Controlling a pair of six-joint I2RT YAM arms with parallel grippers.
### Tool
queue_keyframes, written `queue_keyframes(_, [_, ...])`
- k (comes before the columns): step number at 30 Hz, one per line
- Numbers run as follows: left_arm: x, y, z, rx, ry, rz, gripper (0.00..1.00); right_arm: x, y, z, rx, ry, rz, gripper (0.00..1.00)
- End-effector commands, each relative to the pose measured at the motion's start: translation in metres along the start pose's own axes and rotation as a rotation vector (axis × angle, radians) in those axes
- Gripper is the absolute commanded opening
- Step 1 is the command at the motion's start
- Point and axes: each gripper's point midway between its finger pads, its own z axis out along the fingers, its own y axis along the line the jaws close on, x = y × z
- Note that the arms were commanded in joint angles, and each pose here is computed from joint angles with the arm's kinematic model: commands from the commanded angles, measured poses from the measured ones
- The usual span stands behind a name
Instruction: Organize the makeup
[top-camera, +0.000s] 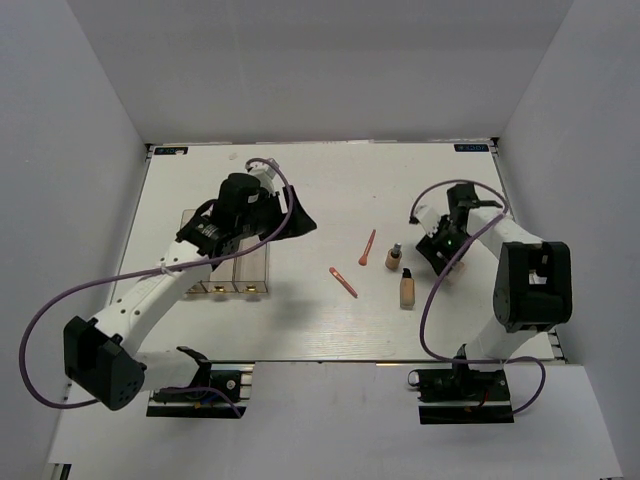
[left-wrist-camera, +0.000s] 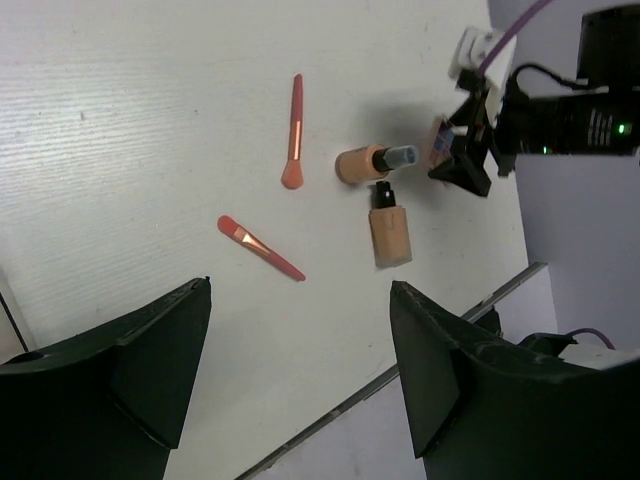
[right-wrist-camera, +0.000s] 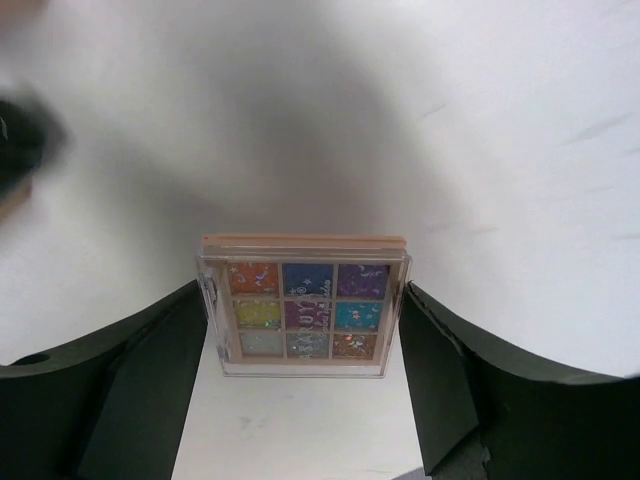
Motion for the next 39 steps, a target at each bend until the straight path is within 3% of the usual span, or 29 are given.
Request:
queue_keyframes(1, [-0.039,-0.041,-0.036,0.128,-0.145,0.079,0.82,-0.062,-0.043,-0.041,0.094,-0.185,0.023,0.19])
queue_keyframes(5, [-0.065,-0.067,-0.070,0.207,-0.273,0.148,0.82,-0.147,-0.074,-0.109,0.109,-0.414,0.035,0.16])
queue_keyframes(9, [-0.088,-0.088,-0.105,0.277,-0.410,0.203,0.81,-0.217,-0.055,-0.139,-0.022,-0.577,-0.005,0.15])
queue_keyframes(14, [-0.103,-0.108,-0.136,0.353,-0.521,0.245,0.81,-0.311,0.022,-0.163,-0.239,-0.779,-0.147,0.16])
queue_keyframes(22, [-0.104,-0.112,-0.149,0.377,-0.554,0.241,0.81,-0.420,0.143,-0.170,-0.532,-1.010,-0.303,0.15])
queue_keyframes(27, [-0.102,-0.112,-0.153,0.386,-0.563,0.235,0.81,-0.456,0.231,-0.171,-0.791,-1.094,-0.339,0.15])
queue_keyframes(28, [-0.102,-0.112,-0.153,0.387,-0.565,0.235,0.81,-0.470,0.236,-0.184,-0.780,-1.201,-0.400,0.15])
queue_keyframes(31, [-0.104,-0.114,-0.154,0.394,-0.567,0.238,0.81,-0.486,0.296,-0.184,-0.896,-1.260,-0.462,0.14])
queue_keyframes(33, [-0.105,-0.115,-0.154,0.392,-0.563,0.240,0.81,-0.493,0.310,-0.168,-0.953,-1.257,-0.429,0.13])
queue_keyframes(39, [-0.108,-0.115,-0.158,0.381,-0.568,0.240,0.81,-0.512,0.368,-0.161,-0.960,-1.361,-0.519,0.11])
